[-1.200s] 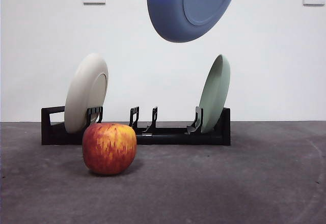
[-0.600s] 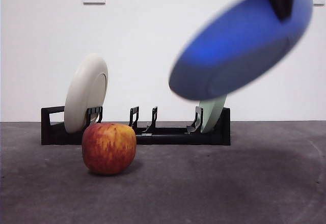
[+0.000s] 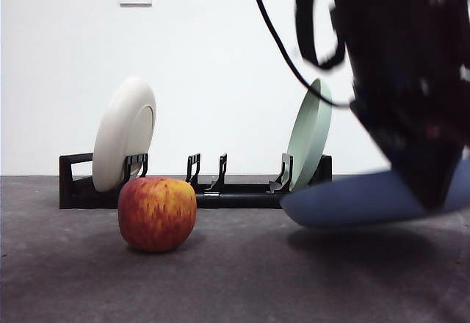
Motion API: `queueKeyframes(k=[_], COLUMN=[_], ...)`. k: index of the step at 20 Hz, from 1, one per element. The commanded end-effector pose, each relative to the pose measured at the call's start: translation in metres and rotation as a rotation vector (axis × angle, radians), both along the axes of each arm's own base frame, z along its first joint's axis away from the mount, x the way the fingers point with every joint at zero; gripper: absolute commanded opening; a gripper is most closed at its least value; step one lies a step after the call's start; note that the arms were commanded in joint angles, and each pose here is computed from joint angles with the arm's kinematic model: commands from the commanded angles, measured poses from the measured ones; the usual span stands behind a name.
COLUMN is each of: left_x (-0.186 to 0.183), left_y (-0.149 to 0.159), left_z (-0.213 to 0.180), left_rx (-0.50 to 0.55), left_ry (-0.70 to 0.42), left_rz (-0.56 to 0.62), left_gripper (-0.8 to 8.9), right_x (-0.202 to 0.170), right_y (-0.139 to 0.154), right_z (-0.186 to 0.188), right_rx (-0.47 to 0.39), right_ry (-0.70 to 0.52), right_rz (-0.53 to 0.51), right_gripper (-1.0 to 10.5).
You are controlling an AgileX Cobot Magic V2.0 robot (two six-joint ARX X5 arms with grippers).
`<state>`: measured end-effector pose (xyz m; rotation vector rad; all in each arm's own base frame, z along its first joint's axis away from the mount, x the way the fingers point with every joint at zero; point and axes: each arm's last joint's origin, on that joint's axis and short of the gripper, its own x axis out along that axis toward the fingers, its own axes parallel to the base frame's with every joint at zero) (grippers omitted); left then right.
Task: Take the blue plate from the plate rack,put the plate on the table,take the apple from the table,put the apple in the plate
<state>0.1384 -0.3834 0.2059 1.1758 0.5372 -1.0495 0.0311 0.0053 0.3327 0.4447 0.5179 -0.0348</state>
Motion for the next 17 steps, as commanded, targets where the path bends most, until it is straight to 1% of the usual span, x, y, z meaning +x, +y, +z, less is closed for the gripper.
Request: queueKeyframes(k=[1,3,7,11,14,17], left_x=[0.008,0.012,0.023,0.031,0.031,0.031], left_y=[-0.004,-0.006,-0.005,-0.006,-0.008,-0.01], left_z=[-0.017,-0.028,-0.044,-0.048,-0.048,-0.048], left_rx=[0.069,0.093,0.125,0.092,0.059,0.028], left_ry=[-0.07,-0.085,-0.071,-0.064,-0.01,0.005], left_rz=[-0.03,-0.01,0.016,0.027,-0.002,-0.011], left_gripper=[-0.07,-0.07,-0.07,-0.07,-0.05,-0.05], right_x=[-0.001,-0.001,-0.001,-0.001,-0.001,-0.001], right_y=[0.0,0.0,0.0,0.0,0.0,0.0], right_z=[0.001,0.001,0.001,0.001,0.0,0.0], right_rx=[0.012,0.013,0.013,0.014,0.011,0.011], right_ry=[-0.008,-0.008,-0.008,-0.007,-0.001,-0.001], right_rz=[-0.004,-0.002,-0.002,-0.003,-0.003,-0.003], right_gripper=[0.0,0.0,0.0,0.0,0.0,0.0])
